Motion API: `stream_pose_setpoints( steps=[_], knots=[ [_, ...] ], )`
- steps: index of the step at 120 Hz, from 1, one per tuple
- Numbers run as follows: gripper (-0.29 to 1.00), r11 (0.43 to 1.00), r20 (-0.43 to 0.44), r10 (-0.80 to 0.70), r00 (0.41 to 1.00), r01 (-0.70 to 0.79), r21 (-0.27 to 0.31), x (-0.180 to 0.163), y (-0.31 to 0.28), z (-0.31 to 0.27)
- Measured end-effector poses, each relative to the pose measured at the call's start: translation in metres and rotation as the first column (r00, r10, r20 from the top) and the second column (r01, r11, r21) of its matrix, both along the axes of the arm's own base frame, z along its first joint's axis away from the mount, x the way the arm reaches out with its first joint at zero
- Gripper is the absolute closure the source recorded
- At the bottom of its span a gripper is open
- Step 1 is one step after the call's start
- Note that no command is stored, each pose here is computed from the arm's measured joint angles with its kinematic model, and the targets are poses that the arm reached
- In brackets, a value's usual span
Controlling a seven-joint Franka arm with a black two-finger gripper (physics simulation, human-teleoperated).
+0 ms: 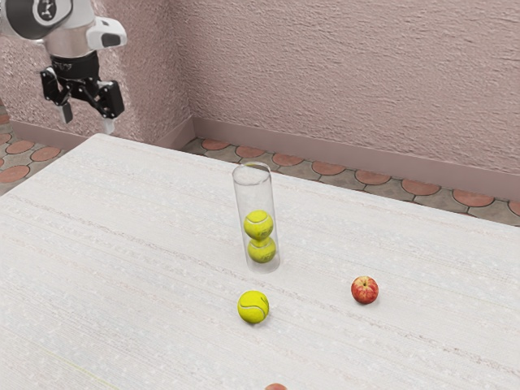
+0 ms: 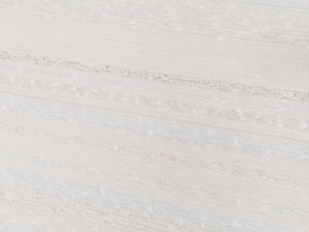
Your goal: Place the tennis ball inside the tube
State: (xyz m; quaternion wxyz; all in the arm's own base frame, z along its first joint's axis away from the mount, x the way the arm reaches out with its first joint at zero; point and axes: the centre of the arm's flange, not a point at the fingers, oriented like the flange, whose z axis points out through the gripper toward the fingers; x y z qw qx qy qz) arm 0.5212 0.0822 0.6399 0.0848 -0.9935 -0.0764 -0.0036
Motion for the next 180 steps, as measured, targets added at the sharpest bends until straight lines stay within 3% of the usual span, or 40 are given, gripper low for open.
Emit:
stream_pose_setpoints(
  steps=[18, 37, 56, 101, 137, 180],
  knots=[
    [0.0, 1.0, -0.014, -0.017, 1.0, 0.017, -0.001, 0.0, -0.013, -0.008],
    [0.0, 0.998, 0.027, -0.048, 0.998, 0.049, -0.048, -0.002, -0.033, -0.008],
    [0.0, 0.986, -0.028, -0.14, 0.99, 0.137, -0.094, 0.004, -0.089, -0.074],
    [0.0, 0.946, -0.019, -0.25, 0.968, 0.24, -0.216, -0.011, -0.2, -0.203],
    [0.0, 0.946, -0.088, -0.249, 0.965, 0.222, -0.237, -0.021, -0.242, -0.277],
    [0.0, 0.95, -0.085, -0.232, 0.969, 0.207, -0.234, -0.013, -0.262, -0.327]
  ],
)
